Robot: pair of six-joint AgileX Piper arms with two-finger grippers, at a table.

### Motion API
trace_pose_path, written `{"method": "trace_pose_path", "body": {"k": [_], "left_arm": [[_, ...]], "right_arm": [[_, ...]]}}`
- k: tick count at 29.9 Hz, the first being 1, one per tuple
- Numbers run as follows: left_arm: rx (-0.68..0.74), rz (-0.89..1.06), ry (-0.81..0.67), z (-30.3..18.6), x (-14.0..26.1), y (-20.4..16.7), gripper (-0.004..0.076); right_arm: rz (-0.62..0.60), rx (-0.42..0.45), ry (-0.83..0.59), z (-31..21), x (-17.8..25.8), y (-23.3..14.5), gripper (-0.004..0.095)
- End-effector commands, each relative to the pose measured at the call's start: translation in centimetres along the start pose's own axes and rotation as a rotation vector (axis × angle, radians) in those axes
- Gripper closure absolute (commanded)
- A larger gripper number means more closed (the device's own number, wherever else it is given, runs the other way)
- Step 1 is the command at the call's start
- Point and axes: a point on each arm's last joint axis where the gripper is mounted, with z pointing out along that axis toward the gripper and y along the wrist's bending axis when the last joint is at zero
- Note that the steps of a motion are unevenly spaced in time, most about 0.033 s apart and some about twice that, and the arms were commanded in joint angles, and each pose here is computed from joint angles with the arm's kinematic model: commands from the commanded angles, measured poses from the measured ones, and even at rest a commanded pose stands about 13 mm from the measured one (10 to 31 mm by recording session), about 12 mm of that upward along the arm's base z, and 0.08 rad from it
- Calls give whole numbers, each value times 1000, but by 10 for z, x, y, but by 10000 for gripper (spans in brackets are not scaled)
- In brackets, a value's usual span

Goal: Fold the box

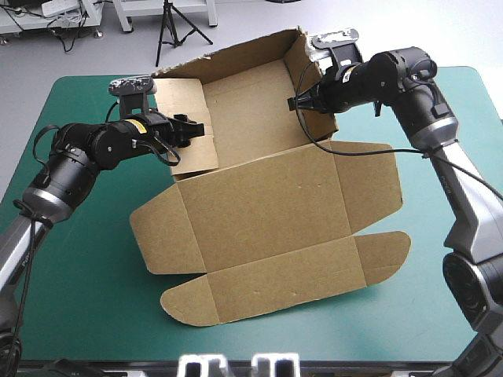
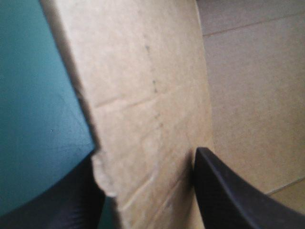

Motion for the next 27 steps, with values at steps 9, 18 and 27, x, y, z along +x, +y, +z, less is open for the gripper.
{"method": "trace_pose_path", "body": {"k": [9, 18, 27], "left_arm": [[97, 21, -102, -7, -11, -22, 732], [57, 195, 204, 30, -2, -22, 732], [7, 320, 432, 68, -10, -21, 732]], "right_arm": [[-38, -60, 31, -17, 1, 12, 926], [-85, 13, 235, 14, 20, 0, 925], [-35, 44, 439, 50, 65, -14, 926]]}}
